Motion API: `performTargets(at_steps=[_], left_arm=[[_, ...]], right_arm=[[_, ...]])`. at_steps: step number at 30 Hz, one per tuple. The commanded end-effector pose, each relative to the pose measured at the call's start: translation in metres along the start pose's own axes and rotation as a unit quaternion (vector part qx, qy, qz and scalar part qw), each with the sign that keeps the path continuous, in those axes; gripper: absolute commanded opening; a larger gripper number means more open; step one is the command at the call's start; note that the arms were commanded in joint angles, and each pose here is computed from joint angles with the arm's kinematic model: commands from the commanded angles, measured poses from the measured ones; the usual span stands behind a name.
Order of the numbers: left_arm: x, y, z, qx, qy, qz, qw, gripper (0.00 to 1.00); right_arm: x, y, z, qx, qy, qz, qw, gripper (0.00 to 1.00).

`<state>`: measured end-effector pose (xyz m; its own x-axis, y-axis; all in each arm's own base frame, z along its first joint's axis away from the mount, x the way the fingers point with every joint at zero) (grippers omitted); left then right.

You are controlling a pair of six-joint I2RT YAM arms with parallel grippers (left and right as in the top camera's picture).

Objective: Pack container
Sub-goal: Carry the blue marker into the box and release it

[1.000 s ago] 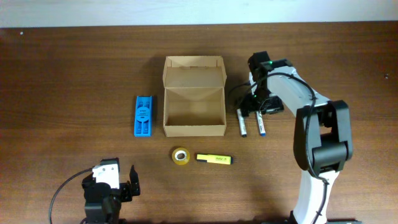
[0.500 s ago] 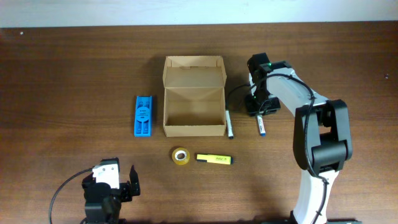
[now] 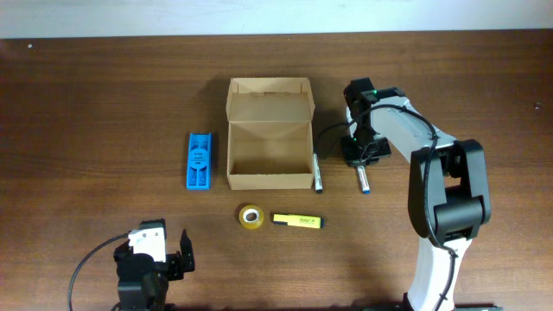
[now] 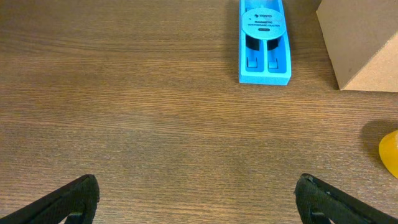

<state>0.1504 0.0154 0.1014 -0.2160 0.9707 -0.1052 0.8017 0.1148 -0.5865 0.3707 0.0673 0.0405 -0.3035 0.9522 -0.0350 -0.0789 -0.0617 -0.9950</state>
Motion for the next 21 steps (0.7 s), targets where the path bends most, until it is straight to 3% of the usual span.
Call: performTargets(at_steps=[1,12,17,21], left_arm=[[0.001,0.001,0.001,-0.001,0.01,-0.002,1.0,0.99],[0.001,0.001,0.001,-0.001,0.01,-0.002,1.0,1.0],[0.001,0.001,0.001,-0.001,0.01,-0.002,1.0,0.99],[0.001,0.001,0.001,-0.001,0.01,-0.002,1.0,1.0]], right_arm=[[-0.004,-0.013,-0.011,-0.013,0.003,0.009,1.0,0.05],[-0.006,-0.068,-0.019,-0.041,0.004,0.01,0.999,0.04],[-0.007,-0.119,-0.024,-0.097,0.005,0.012,0.995,0.04],[0.02,-0.16,-0.031,-0.159,-0.056,-0.046,0.985,0.04]])
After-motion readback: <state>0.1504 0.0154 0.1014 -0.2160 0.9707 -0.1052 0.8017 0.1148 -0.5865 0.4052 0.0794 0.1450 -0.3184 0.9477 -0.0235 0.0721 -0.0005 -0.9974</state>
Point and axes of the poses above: each gripper's point midway between its finger pads, its own y axis out along the fingers, its own x axis along the line the jaws close on, z = x × y, the point moved 4 cm from there along -y, back along the fingers, and after that the axes turned 11 degrees about -y, right-handed, at the moved point
